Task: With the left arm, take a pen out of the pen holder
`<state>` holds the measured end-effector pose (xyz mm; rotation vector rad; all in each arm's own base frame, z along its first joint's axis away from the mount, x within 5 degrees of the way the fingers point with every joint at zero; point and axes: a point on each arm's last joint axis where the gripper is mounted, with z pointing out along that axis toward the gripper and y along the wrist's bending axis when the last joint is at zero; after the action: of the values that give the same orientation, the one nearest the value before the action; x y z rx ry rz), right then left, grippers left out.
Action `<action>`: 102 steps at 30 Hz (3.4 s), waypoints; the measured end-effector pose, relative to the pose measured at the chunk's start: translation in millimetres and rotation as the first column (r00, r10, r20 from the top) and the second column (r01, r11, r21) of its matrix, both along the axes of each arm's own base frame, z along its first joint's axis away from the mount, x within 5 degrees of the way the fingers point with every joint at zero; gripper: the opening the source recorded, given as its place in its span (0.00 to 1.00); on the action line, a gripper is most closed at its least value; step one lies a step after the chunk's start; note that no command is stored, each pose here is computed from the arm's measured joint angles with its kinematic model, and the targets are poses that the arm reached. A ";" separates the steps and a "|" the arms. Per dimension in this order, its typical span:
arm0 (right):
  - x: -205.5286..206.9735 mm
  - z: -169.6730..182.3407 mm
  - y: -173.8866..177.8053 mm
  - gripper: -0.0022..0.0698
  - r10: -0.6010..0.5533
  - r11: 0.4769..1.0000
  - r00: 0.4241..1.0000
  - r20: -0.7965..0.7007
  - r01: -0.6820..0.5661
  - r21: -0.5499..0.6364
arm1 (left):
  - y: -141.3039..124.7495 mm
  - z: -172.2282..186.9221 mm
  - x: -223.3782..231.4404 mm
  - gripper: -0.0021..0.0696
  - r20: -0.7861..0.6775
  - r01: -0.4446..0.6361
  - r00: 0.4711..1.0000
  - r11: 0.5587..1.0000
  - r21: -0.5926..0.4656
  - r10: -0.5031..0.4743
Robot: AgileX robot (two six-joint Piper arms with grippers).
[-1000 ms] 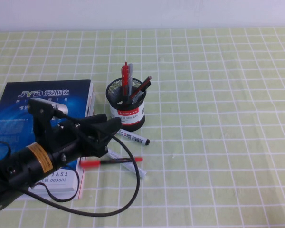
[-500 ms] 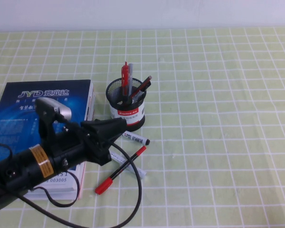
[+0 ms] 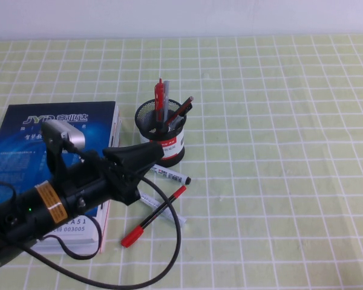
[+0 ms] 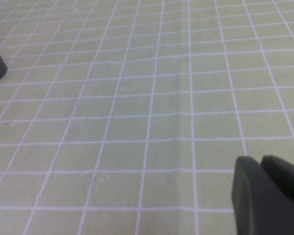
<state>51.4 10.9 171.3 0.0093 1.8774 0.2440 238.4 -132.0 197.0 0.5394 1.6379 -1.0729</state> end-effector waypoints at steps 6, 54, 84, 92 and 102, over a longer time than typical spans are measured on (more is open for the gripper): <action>0.0 0.0 0.0 0.01 0.000 1.000 1.000 0.000 0.000 0.000 | 1.3 -2.6 3.5 0.03 -0.019 -0.033 0.999 0.999 -0.015 0.033; 0.0 0.0 0.0 0.01 0.000 1.000 1.000 0.000 0.000 0.000 | 102.6 21.5 -159.0 0.03 0.335 -0.636 0.733 0.771 0.029 0.592; 0.0 0.0 0.0 0.01 0.000 1.000 1.000 0.000 0.000 0.000 | 130.1 -26.0 -185.8 0.03 0.135 -0.731 0.645 0.555 0.397 0.752; 0.0 0.0 0.0 0.01 0.000 1.000 1.000 0.000 0.000 0.000 | 131.6 -26.2 -186.1 0.03 0.179 -0.753 0.612 0.499 0.428 0.770; 0.0 0.0 0.0 0.01 0.000 1.000 1.000 0.000 0.000 0.000 | 128.6 -26.0 -186.1 0.03 0.205 -0.734 0.643 0.517 0.441 0.738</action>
<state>51.4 10.9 171.3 0.0093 1.8774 0.2440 52.3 -3.4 170.9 0.0870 1.8798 0.0071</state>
